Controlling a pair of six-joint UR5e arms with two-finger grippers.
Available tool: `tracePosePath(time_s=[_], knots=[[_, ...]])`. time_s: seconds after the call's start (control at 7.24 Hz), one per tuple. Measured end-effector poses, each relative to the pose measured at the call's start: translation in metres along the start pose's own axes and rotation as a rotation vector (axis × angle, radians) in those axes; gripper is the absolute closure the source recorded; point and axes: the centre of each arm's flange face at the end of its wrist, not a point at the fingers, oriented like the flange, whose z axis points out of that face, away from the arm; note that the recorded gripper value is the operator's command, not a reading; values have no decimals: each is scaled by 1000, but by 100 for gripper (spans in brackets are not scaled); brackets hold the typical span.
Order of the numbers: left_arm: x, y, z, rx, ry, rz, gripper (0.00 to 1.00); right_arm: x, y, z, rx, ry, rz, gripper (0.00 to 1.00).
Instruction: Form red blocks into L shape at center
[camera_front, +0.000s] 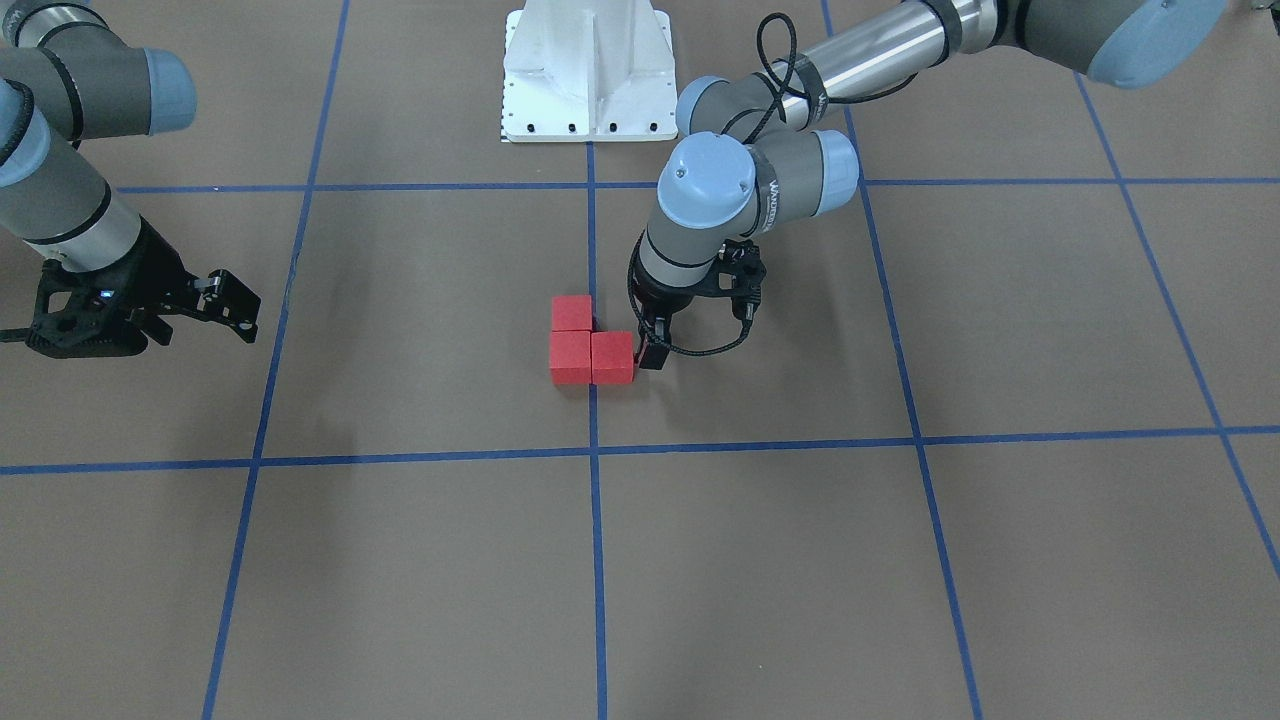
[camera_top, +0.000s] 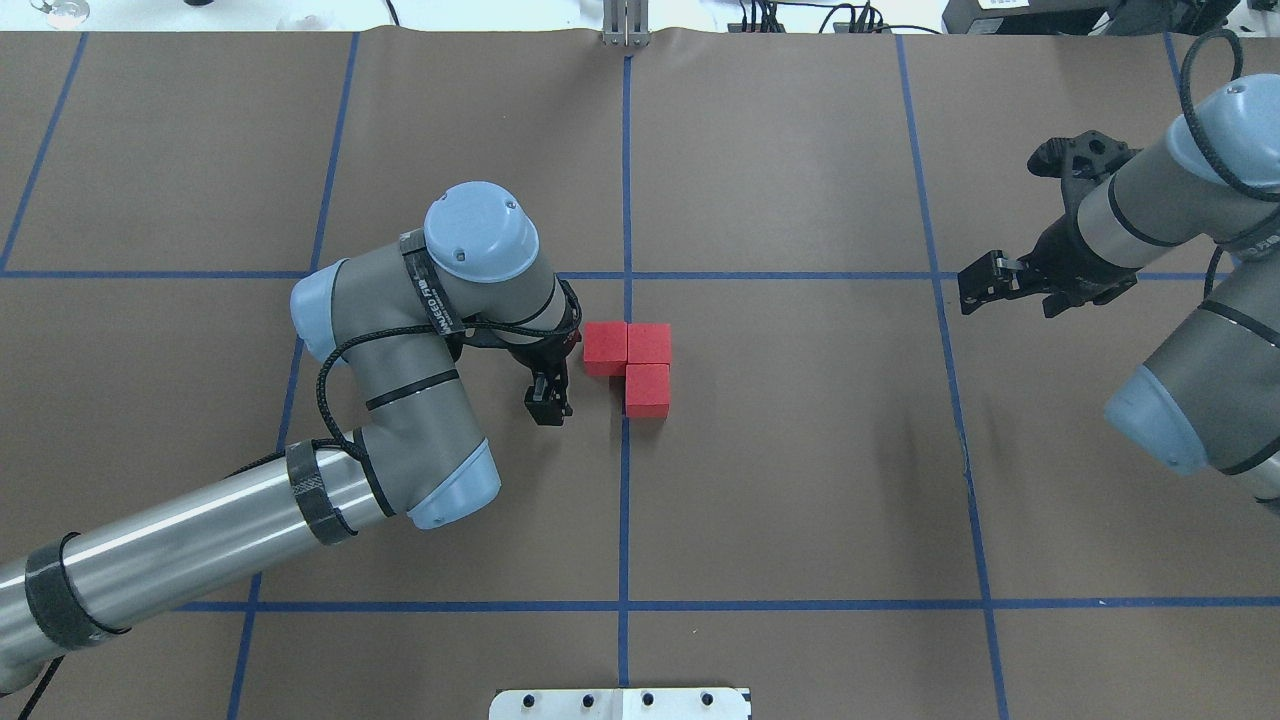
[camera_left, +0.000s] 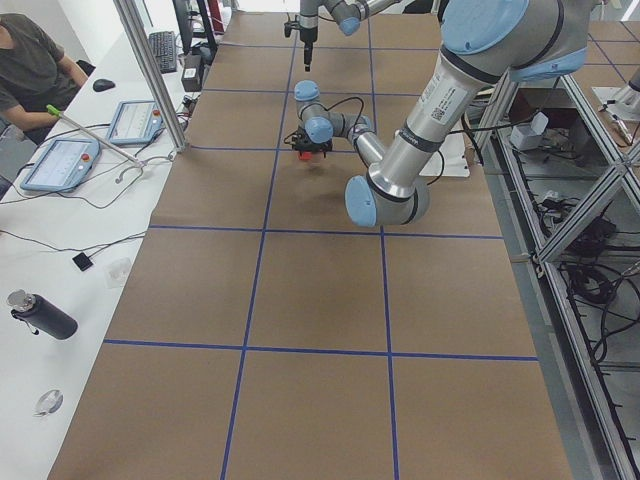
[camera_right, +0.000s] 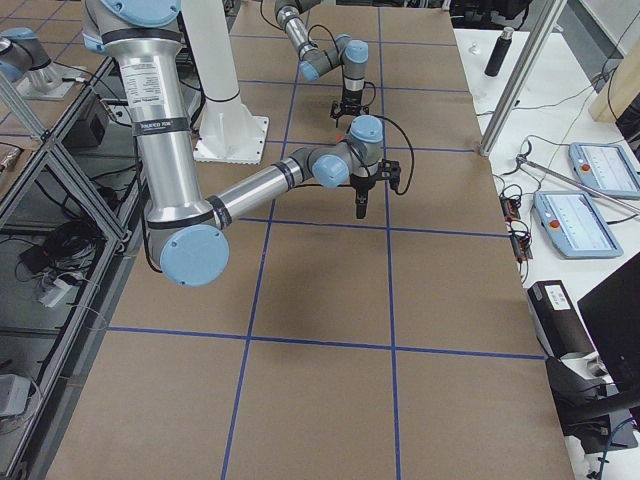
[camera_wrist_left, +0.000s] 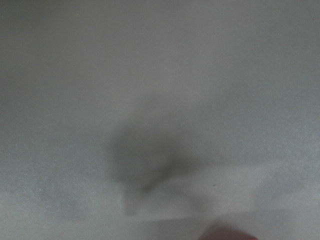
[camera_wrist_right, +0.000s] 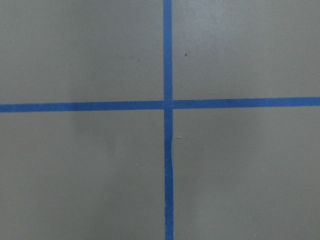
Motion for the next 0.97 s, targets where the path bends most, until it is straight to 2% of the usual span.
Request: tracePosePath(time_s=[0.28, 0.41, 0.69, 0.97], knots=[[-4, -12, -8, -11, -4, 16, 0, 1, 0, 0, -1, 1, -1, 0], [-13, -29, -20, -24, 0, 68, 0, 1, 0, 0, -1, 1, -3, 0], [-50, -87, -53, -42, 16, 263, 0, 3, -2, -2, 4, 2, -3, 0], [-93, -168, -99, -25, 44, 540, 0, 12, -9, -10, 20, 3, 11, 0]])
